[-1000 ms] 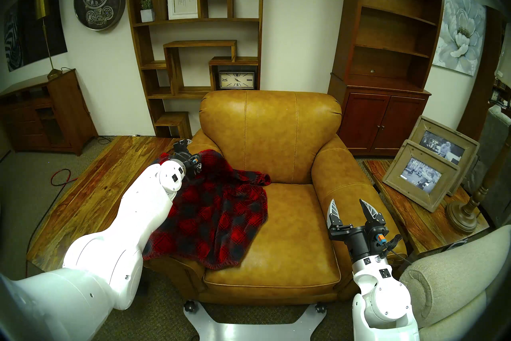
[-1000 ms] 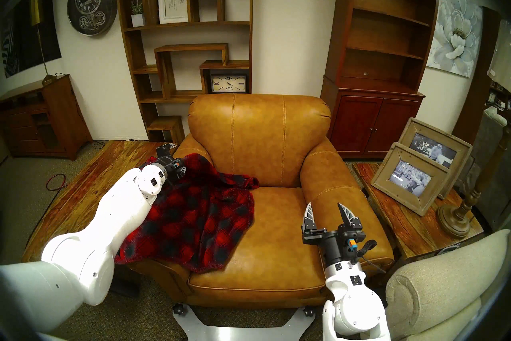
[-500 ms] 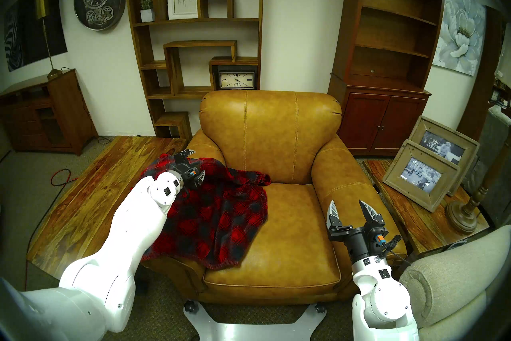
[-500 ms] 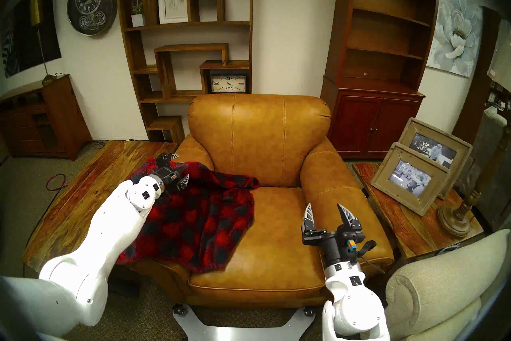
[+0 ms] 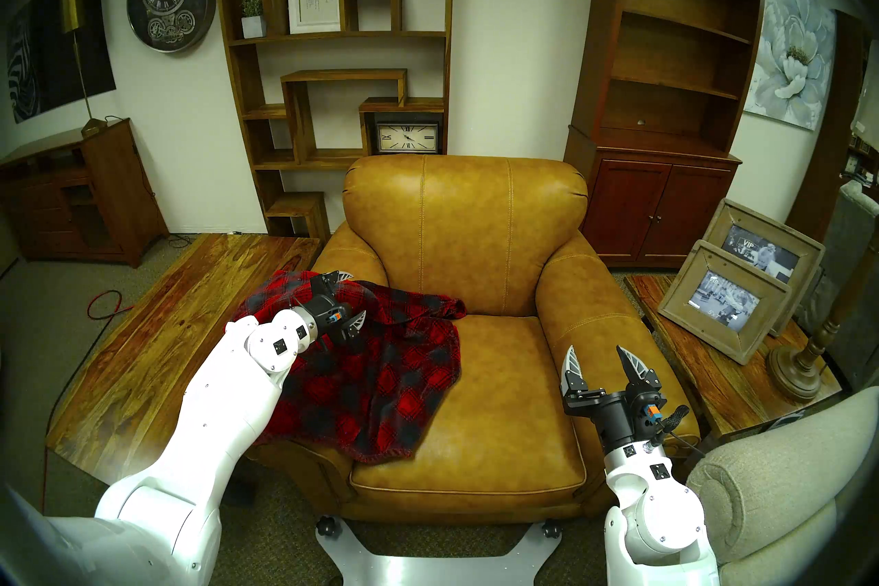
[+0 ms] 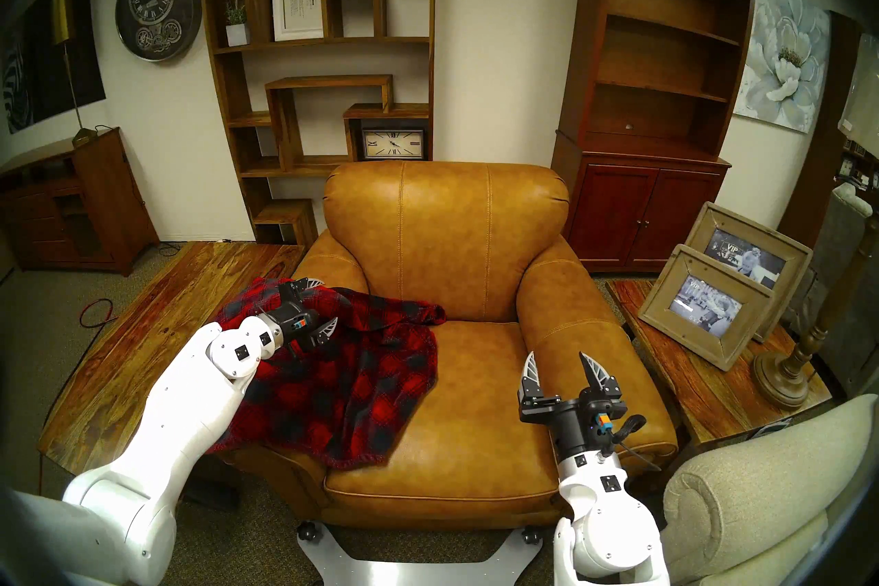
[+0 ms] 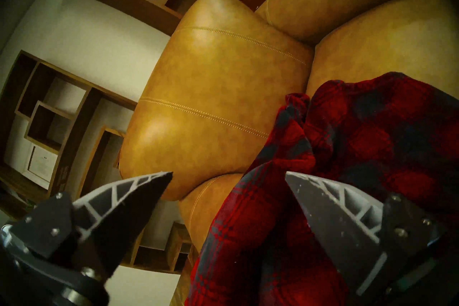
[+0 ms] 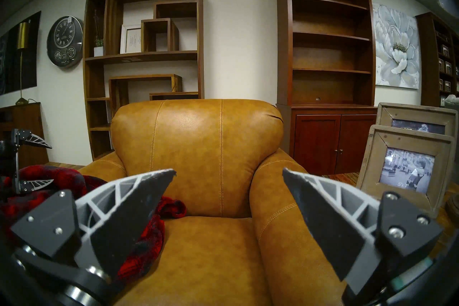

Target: Move the blanket from sofa and drape it over the sofa arm

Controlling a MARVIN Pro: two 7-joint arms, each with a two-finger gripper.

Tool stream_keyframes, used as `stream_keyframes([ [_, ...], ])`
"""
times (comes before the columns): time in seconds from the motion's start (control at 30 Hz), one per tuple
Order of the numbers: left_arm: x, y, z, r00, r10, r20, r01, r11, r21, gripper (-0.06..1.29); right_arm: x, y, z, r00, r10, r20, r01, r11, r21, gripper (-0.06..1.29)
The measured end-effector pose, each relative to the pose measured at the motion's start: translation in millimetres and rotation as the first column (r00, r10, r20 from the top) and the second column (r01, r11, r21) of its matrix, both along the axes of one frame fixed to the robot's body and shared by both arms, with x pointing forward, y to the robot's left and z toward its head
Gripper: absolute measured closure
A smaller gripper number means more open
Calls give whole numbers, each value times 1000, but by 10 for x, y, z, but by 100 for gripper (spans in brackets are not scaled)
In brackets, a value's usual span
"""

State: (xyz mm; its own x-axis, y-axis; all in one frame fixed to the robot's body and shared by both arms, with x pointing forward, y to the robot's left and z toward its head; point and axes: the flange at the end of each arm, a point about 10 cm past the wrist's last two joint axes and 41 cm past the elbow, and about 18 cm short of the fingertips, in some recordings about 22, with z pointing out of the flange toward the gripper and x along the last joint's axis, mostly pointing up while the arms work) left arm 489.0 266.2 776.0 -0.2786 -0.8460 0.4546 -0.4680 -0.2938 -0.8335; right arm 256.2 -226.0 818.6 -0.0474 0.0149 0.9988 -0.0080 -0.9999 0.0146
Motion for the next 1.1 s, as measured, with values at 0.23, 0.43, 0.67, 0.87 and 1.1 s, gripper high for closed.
stream_keyframes([
  [0.23, -266, -212, -127, 992, -109, -59, 109, 994, 4, -3, 1, 0, -6, 1000, 0, -1, 0, 1000, 0, 1],
  [0.43, -552, -387, -232, 973, -201, -113, 201, 980, -5, -3, 2, 0, -9, 1000, 0, -2, 0, 1000, 1, 1],
  [0.67, -823, -417, -272, 959, -241, -149, 238, 971, -38, -3, 5, 0, -6, 1000, 0, -1, 0, 1000, 1, 1],
  [0.87, -988, -363, -212, 966, -216, -144, 201, 973, -114, -3, 7, 0, -5, 1000, 0, 0, 0, 1000, 1, 1],
  [1.1, -1222, -358, -173, 970, -169, -176, 129, 968, -217, -3, 9, -1, -1, 1000, 0, 1, 0, 1000, 1, 1],
])
